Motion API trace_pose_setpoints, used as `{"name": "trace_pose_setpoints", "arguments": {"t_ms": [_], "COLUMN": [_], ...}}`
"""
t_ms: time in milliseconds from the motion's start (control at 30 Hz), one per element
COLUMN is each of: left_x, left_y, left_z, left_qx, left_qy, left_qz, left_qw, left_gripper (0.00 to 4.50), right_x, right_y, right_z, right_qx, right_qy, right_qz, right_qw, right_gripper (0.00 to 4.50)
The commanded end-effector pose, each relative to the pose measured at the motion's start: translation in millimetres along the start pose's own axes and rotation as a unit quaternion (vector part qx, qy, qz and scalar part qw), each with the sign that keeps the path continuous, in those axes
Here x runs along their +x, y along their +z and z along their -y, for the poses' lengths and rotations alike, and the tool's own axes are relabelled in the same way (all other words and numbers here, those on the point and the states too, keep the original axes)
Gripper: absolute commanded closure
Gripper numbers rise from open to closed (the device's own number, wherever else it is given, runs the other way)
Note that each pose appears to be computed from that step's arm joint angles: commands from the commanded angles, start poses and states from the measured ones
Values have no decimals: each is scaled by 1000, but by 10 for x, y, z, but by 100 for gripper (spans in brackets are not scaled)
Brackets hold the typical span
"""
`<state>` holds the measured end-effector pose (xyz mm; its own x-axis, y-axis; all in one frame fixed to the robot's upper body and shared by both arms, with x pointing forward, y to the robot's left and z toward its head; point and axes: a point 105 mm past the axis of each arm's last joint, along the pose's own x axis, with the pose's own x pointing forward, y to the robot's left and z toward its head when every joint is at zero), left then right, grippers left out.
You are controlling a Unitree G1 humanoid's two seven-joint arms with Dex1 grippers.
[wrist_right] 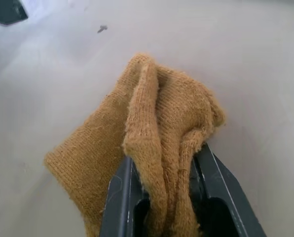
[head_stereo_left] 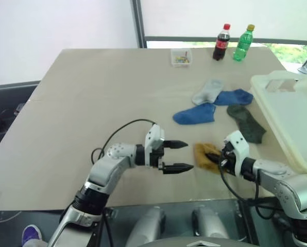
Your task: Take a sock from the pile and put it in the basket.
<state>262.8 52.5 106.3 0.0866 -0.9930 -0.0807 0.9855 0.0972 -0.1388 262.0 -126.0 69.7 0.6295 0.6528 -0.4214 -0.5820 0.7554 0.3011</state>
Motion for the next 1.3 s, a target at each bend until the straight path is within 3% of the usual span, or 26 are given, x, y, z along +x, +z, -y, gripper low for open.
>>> {"name": "trace_pose_setpoints", "arguments": {"t_ms": [33,167,333,533,667,767,833,933,1300], "left_x": [-14,4,26,62,121,165,198,218,158], "left_y": [95,126,186,208,182,209,252,324,492], "left_z": [5,60,70,-1,-3,-39,-89,-138,-128], "left_qx": [17,24,46,52,52,58,67,77,91], "left_qy": [9,-8,-9,10,7,7,14,25,96], "left_qz": [23,32,49,71,72,75,78,89,126], "left_qw": [1000,999,998,996,996,995,995,993,983], "left_gripper": [0,0,0,0,0,0,0,0,0], "right_x": [-36,-341,-748,-1194,-1528,-1679,-1694,-1657,-1267], "right_y": [150,585,991,1482,1848,1981,1964,1927,1791], "right_z": [0,127,255,446,748,1021,1306,1544,2003], "right_qx": [129,191,218,209,191,182,164,156,153], "right_qy": [21,14,0,-55,-155,-237,-323,-374,-419], "right_qz": [78,216,330,431,489,499,460,427,342], "right_qw": [988,957,919,876,837,814,811,808,827], "right_gripper": [440,441,441,441,441,441,441,441,441]}}
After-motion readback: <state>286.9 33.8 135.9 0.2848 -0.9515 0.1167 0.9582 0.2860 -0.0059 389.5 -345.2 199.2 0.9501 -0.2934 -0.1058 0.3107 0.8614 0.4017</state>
